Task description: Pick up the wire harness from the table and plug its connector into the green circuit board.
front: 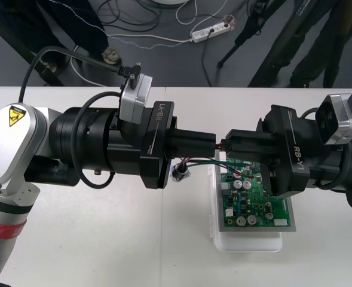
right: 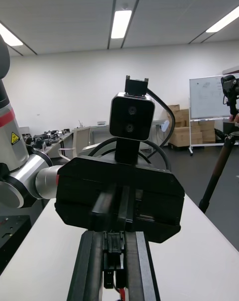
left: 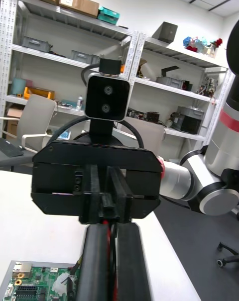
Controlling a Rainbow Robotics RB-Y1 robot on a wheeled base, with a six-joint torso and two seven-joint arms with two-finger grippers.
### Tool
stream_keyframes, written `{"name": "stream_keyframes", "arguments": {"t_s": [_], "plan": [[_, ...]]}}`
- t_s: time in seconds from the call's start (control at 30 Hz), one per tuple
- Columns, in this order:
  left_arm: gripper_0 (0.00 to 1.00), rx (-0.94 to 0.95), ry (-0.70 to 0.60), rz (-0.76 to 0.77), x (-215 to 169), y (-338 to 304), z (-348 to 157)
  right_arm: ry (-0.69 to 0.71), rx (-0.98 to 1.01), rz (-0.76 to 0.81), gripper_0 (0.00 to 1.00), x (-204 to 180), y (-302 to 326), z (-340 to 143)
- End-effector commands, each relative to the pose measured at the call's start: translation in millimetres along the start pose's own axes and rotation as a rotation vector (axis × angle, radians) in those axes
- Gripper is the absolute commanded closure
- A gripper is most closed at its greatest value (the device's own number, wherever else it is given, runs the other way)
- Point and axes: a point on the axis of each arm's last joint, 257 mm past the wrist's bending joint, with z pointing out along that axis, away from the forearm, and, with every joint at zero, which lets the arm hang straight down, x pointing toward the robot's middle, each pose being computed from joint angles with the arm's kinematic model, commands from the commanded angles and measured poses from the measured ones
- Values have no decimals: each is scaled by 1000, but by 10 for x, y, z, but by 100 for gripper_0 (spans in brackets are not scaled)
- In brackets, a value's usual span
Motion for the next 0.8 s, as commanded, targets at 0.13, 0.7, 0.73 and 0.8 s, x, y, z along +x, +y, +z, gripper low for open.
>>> {"name": "stream_keyframes", "arguments": {"t_s": [0.13,0.7,0.73,0.8], "plan": [[100,-39,-39,81,-65,73,55,-16,-2,-56,100,-119,47,-11],[100,-34,-41,86,-84,69,67,-3,-1,-40,57,-90,55,-38],[100,-36,-41,88,-87,73,63,-4,1,-39,32,-91,51,-38],[100,-34,-42,89,-89,68,63,-2,0,-36,13,-85,52,-42]]}}
